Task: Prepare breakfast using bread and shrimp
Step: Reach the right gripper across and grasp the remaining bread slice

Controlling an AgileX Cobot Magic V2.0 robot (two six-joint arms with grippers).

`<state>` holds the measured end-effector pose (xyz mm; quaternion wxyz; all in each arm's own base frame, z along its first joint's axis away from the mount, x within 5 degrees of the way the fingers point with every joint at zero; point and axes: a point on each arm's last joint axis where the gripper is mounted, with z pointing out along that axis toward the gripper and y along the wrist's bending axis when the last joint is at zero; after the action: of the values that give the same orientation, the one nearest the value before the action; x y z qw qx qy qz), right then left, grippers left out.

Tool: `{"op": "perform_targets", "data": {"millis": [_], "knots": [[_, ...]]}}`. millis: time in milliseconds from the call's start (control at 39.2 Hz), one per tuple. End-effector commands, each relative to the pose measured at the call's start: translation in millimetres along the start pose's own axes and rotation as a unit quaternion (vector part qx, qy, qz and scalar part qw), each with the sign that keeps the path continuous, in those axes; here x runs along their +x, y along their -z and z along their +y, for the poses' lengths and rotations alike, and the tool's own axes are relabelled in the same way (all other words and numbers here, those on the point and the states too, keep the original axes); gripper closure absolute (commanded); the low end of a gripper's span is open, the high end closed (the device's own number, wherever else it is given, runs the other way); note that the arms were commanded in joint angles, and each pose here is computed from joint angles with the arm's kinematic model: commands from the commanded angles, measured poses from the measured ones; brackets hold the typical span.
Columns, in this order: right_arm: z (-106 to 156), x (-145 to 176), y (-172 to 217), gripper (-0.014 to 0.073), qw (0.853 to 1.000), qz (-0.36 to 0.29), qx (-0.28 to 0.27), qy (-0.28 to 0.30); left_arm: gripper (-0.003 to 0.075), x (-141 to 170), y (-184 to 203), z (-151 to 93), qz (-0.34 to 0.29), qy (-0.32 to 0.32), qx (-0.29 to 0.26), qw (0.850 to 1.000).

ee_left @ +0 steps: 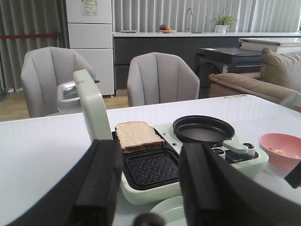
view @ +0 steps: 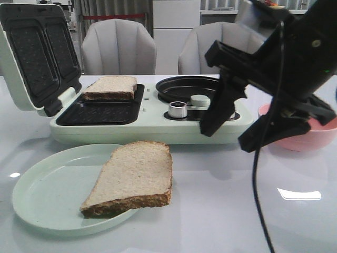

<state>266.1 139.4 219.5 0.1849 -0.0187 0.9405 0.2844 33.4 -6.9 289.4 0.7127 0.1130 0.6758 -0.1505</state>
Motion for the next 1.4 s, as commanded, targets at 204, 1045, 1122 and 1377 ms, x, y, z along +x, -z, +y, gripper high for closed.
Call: {"op": "perform_targets", "data": {"millis": [204, 1045, 1122, 1377], "knots": [[10.9, -24.5, -34.5, 0.0098, 0.993, -0.041, -0.111, -0.024, 0.0357, -14.3, 1.1, -2.7, -0.045, 0.004, 0.018, 0.999], [6.8, -23.3, -90.7, 0.0109, 0.987, -0.009, -0.158, -0.032, 0.0357, -14.3, 1.1, -2.7, -0.045, 0.004, 0.018, 0.999], [7.4, -24.3, -91.3, 0.0153, 0.986, -0.015, -0.165, -0.035, 0.0357, -14.3, 1.1, -2.7, -0.045, 0.004, 0.018, 0.999], [9.4, -28.3, -87.2, 0.0380, 0.983, -0.031, -0.173, -0.042, 0.0357, -14.3, 1.1, -2.7, -0.045, 0.004, 0.018, 0.999]]}}
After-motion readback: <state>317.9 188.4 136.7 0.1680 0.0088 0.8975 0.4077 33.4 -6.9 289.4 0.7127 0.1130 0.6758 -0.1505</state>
